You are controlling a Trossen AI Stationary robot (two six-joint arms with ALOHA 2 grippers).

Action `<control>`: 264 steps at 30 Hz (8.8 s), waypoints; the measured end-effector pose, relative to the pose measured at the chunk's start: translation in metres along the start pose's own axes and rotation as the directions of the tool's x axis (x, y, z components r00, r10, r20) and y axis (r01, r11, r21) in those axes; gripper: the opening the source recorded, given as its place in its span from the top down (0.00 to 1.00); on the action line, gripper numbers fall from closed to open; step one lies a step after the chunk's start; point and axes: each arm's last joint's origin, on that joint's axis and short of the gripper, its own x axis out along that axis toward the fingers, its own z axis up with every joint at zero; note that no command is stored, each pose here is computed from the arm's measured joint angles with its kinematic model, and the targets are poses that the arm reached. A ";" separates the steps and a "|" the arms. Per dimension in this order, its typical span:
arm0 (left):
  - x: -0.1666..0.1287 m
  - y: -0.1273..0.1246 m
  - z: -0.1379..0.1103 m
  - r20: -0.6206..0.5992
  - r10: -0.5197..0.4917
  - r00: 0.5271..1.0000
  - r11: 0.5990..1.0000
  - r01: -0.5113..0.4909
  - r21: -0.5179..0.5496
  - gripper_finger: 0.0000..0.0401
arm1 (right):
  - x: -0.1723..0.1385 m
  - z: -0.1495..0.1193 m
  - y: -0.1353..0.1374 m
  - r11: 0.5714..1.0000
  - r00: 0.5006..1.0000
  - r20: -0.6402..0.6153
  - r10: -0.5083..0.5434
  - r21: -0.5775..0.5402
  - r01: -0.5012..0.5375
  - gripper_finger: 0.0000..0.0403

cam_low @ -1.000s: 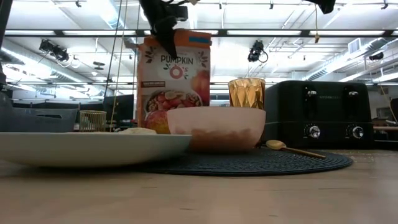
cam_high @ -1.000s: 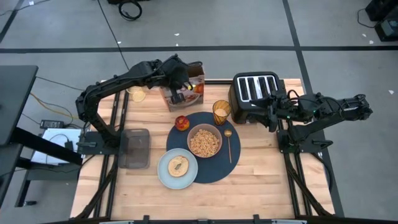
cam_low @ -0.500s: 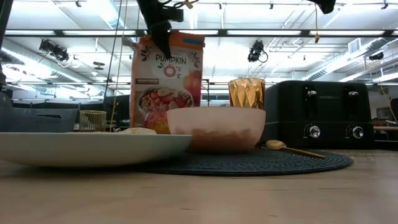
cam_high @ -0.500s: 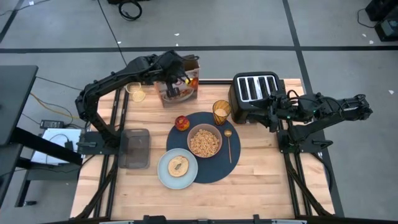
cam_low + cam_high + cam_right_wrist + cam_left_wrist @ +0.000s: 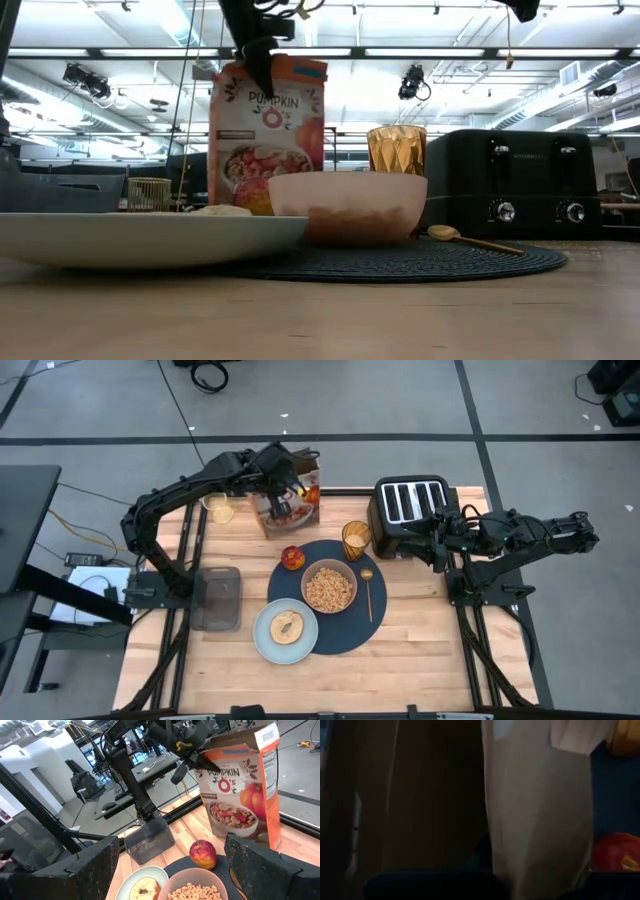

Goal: Arrange a breakfast setting
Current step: Pour the cereal from the cereal box into the orange bowl, then return to Home Position

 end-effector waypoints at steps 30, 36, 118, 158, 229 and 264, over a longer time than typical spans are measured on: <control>0.001 0.002 -0.006 -0.053 0.095 0.994 0.993 -0.099 -0.065 0.98 | 0.000 0.000 0.001 1.000 1.000 -0.011 0.017 0.000 -0.017 0.10; 0.000 0.002 -0.007 -0.061 0.129 0.990 0.990 -0.132 -0.056 0.98 | 0.000 0.000 0.001 1.000 1.000 -0.011 0.017 0.007 -0.017 0.10; -0.090 0.002 0.018 0.129 -0.018 0.992 0.996 0.029 -0.087 0.41 | -0.002 -0.002 0.009 0.985 0.983 -0.061 0.175 0.015 -0.175 0.10; -0.214 -0.164 0.016 0.699 -0.522 0.489 0.808 0.547 0.220 0.68 | 0.003 0.015 0.023 0.852 0.930 0.084 0.358 -0.436 -0.288 0.86; -0.026 -0.191 -0.169 0.904 -0.097 0.416 0.950 0.310 -0.041 0.90 | -0.016 -0.148 -0.090 0.875 0.893 0.238 0.383 -0.403 -0.268 0.91; -0.008 -0.151 -0.285 0.922 -0.312 0.227 0.825 0.546 0.145 0.90 | -0.008 -0.168 -0.103 0.907 0.964 0.020 0.266 -0.343 -0.243 0.91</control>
